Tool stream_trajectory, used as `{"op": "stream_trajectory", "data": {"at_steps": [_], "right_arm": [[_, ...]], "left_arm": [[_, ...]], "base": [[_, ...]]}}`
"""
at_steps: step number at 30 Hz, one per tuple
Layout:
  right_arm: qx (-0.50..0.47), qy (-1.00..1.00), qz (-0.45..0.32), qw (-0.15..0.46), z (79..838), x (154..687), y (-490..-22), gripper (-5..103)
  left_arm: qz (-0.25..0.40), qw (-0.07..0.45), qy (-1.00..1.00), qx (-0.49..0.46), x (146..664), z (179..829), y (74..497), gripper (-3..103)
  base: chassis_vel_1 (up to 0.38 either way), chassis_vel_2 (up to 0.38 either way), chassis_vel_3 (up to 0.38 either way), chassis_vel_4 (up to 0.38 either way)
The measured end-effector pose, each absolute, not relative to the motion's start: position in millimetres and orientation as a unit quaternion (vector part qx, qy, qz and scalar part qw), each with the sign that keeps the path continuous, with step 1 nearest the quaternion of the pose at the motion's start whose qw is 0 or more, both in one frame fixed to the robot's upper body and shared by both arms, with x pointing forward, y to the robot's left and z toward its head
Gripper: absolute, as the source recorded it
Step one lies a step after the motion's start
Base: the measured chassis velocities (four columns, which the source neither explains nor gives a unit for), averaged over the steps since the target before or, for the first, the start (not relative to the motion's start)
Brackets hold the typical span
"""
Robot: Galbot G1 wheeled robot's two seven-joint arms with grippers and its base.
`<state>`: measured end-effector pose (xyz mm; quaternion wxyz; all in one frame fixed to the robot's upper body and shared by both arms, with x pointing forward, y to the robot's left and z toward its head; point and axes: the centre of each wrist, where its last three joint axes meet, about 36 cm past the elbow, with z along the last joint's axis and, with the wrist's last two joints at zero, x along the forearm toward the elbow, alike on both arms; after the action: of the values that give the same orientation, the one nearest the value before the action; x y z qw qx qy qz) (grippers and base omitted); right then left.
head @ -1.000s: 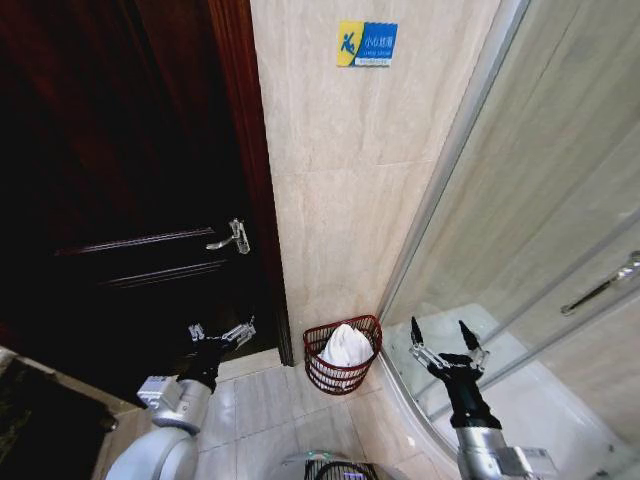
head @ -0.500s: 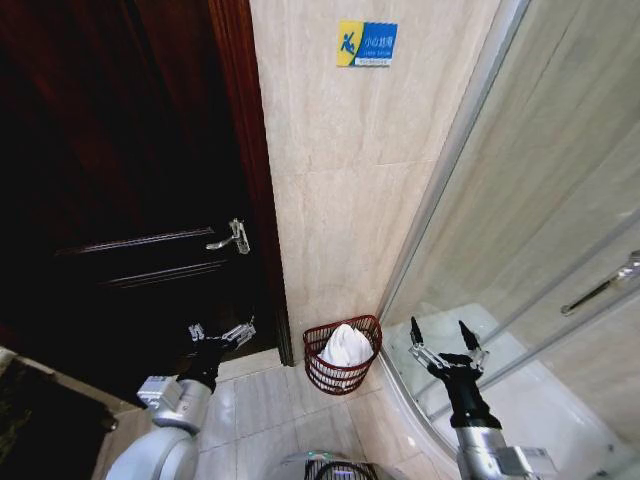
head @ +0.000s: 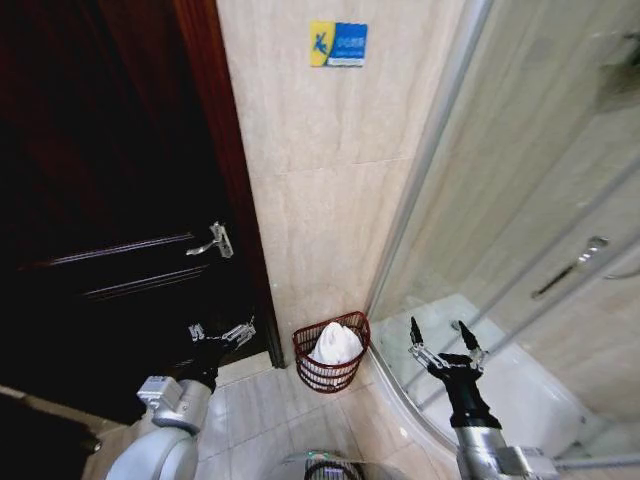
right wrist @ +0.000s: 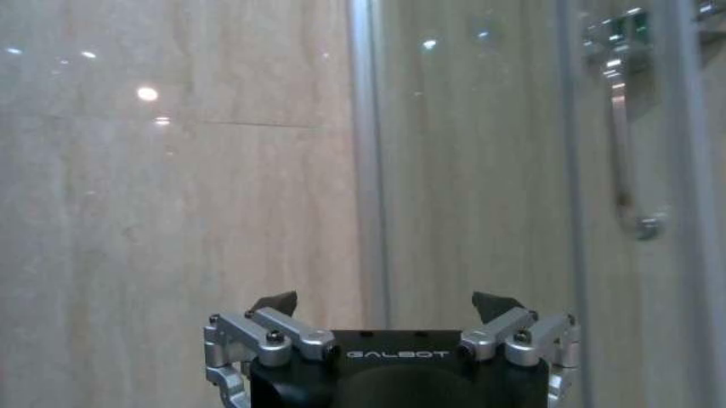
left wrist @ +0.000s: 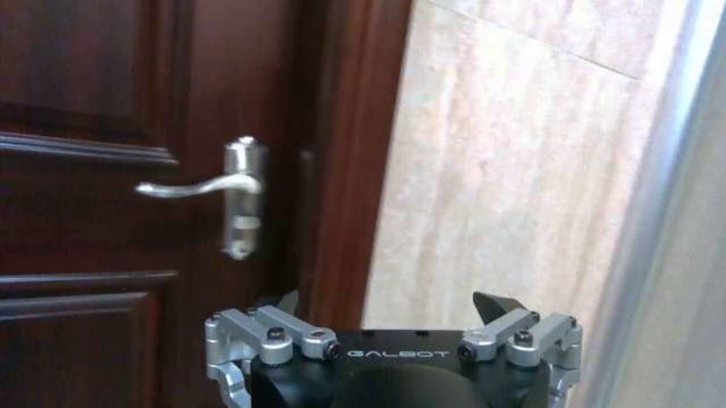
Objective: Discard the used towel into the hamper.
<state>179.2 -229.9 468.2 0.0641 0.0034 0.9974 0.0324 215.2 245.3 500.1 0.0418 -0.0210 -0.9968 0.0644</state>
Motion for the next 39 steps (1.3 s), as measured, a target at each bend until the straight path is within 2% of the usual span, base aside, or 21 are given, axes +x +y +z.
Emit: {"op": "stream_trajectory", "data": {"at_steps": [39], "right_arm": [[0.003,0.997,0.032,0.064,468.0,179.2,-229.9,100]], "left_arm": [[0.064,0.042,-0.997,-0.021,215.2,500.1,245.3,100]], "base": [[-0.121,-0.127,-0.115,-0.12]]}}
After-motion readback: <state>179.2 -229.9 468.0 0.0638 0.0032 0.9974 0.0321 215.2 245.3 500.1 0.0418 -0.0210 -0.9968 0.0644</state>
